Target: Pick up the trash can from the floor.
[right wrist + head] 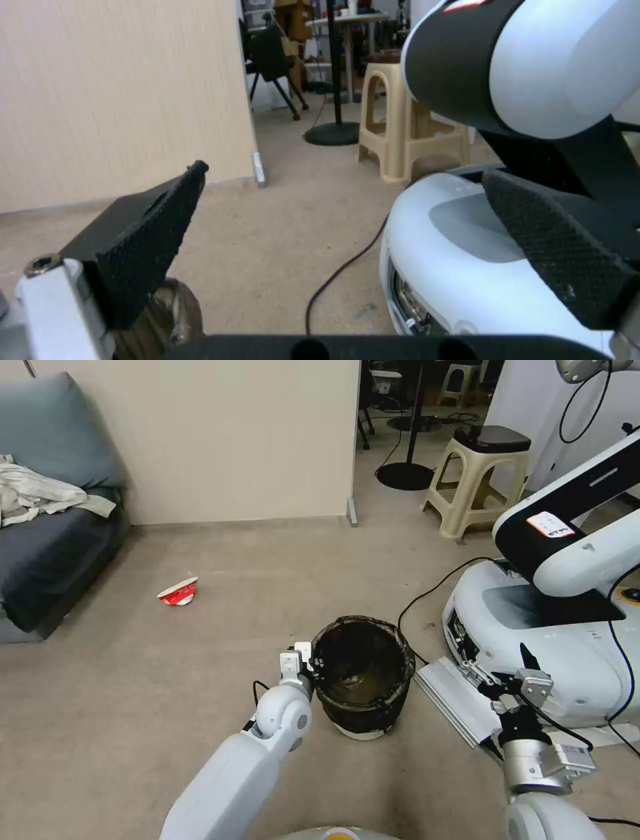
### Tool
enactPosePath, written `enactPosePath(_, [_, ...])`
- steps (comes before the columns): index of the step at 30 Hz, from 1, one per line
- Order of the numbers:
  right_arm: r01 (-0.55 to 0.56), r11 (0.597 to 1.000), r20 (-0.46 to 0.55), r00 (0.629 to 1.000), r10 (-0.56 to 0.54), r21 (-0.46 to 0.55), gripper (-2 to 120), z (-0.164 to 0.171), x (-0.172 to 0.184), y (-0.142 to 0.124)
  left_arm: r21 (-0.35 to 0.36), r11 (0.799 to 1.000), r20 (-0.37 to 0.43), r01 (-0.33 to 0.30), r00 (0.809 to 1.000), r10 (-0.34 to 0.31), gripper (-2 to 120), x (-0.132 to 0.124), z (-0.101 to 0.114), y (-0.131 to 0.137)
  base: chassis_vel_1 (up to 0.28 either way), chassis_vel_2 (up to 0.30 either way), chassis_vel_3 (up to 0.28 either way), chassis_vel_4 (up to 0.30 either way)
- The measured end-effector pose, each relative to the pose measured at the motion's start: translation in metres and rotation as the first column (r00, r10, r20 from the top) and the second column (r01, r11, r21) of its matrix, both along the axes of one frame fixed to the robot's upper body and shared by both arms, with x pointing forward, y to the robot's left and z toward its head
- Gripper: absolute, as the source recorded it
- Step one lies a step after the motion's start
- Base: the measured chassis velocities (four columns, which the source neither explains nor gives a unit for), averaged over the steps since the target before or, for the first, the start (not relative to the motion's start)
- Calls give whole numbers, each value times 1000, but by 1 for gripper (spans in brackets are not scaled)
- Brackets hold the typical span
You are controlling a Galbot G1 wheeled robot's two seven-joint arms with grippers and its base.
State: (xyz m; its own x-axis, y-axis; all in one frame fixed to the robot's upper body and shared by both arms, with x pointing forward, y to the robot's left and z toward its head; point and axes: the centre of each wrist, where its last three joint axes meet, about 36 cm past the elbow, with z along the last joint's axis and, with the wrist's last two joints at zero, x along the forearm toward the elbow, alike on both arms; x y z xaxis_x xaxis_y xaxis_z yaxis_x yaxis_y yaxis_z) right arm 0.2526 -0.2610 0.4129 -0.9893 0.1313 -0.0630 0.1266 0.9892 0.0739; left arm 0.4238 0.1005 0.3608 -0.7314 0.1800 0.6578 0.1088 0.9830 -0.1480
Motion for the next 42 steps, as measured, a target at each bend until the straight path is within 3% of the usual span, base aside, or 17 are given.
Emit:
enactPosePath(13, [-1,1000,-1,1000,1,-1,100,-1,0,0,-7,1000,3,-18,1000,18,5,1,2,5,0,0,0,0])
enactPosePath(42, [5,1000,0,1000,-5,-4,100,0,-1,-1,-151,988,58,-40,997,49,0,-8,54,11,0,0,0,0])
